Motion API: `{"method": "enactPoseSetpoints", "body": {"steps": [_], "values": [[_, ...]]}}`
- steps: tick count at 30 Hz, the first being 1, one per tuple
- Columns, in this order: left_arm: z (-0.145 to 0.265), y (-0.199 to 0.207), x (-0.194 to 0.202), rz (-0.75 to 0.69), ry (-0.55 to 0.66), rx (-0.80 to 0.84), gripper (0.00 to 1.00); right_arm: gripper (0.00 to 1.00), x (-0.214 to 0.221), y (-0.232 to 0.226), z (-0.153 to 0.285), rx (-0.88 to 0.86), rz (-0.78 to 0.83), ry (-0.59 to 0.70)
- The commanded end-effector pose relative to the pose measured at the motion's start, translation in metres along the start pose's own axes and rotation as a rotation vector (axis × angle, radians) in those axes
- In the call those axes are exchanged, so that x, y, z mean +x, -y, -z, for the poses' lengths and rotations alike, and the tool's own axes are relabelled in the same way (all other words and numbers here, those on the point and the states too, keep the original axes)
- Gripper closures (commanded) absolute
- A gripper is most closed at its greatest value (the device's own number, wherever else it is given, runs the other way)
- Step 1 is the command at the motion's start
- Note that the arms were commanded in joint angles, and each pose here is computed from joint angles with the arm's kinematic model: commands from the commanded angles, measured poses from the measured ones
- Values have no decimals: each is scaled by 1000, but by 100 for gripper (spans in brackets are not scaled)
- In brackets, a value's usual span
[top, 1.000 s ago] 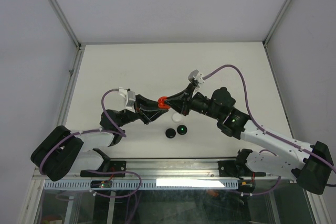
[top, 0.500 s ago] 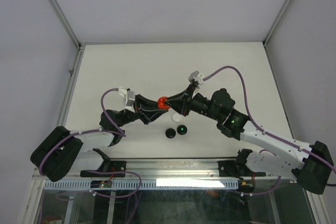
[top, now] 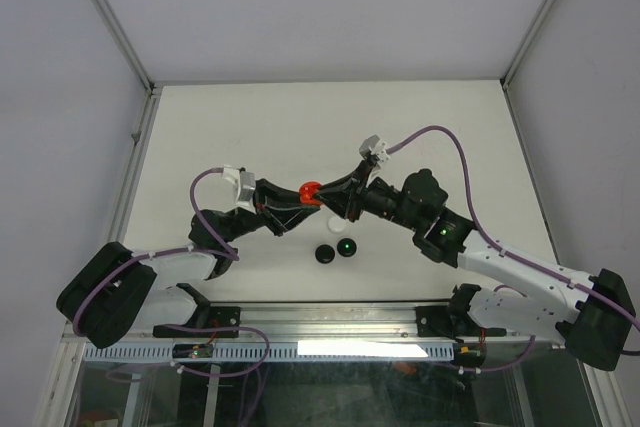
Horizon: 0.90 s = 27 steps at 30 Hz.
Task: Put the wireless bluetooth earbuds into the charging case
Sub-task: Place the earbud in the charging case, then close the charging case.
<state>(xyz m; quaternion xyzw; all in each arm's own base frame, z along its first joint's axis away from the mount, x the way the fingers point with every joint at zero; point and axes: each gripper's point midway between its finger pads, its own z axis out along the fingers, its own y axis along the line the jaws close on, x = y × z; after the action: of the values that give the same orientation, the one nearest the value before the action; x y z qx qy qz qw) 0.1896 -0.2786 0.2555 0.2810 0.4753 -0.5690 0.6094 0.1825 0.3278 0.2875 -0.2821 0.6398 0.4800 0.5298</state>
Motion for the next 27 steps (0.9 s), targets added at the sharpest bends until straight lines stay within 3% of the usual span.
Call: {"method": "enactPoseSetpoints", "body": {"steps": [1, 5, 9, 14, 27], "values": [[-5, 13, -47, -80, 162, 39, 95, 79, -11, -7, 3, -16, -6, 46], [-4, 14, -42, -85, 143, 50, 95, 74, -15, -5, 5, 2, -8, 46], [-3, 15, -33, -79, 112, 63, 95, 61, -19, 2, 13, 63, 18, 28], [2, 13, -19, -85, 67, 59, 95, 53, -28, 9, 26, 133, 25, 23], [5, 20, -1, -86, -21, 113, 94, 27, -27, -10, 6, 30, -119, -93]]}}
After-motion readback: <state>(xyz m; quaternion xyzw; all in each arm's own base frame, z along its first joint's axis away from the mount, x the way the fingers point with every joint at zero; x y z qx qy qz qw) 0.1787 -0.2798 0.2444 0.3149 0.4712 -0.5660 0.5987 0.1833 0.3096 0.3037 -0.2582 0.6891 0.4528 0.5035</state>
